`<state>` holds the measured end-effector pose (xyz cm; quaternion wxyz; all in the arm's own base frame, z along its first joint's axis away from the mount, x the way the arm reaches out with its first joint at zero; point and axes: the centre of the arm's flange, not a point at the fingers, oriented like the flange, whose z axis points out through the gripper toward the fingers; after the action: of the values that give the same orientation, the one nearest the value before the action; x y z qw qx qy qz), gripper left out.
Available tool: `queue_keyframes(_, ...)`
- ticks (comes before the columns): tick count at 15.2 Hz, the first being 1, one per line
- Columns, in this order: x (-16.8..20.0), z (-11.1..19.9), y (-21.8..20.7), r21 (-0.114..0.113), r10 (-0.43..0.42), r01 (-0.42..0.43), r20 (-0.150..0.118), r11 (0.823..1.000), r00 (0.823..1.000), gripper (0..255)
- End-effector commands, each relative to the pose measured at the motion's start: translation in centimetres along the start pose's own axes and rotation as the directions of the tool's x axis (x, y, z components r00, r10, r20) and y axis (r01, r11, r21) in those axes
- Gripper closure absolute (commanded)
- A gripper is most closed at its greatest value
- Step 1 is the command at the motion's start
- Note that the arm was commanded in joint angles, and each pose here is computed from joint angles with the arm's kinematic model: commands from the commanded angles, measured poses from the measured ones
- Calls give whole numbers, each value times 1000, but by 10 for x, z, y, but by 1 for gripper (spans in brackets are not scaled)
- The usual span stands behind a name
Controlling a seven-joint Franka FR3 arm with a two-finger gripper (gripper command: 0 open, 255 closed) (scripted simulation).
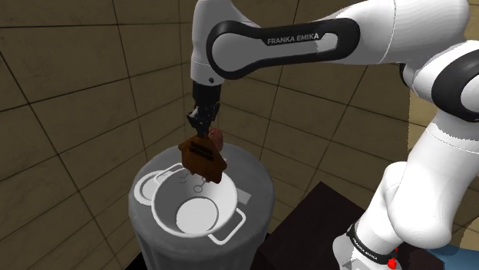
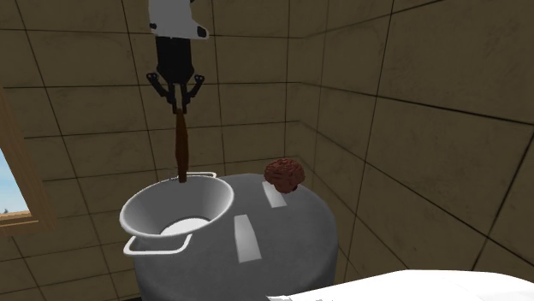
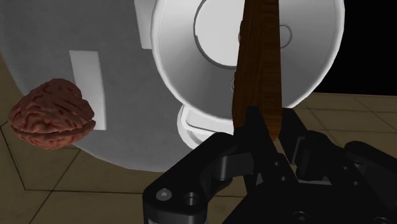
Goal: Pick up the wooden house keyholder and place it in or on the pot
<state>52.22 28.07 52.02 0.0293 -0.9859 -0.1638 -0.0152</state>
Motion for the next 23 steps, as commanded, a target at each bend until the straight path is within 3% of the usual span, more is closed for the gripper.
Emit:
queue_keyframes(1,-1,11,0,0,0,0,-1,1000,1000,255)
queue_keyframes(13,-3,75,4,0,0,0,-1,1000,1000,255)
queue_keyframes(20,-3,75,4,0,0,0,-1,1000,1000,255)
queue_keyframes(21,-3,75,4,0,0,0,-1,1000,1000,0)
queue_keyframes(23,-3,76,4,0,0,0,-1,1000,1000,0)
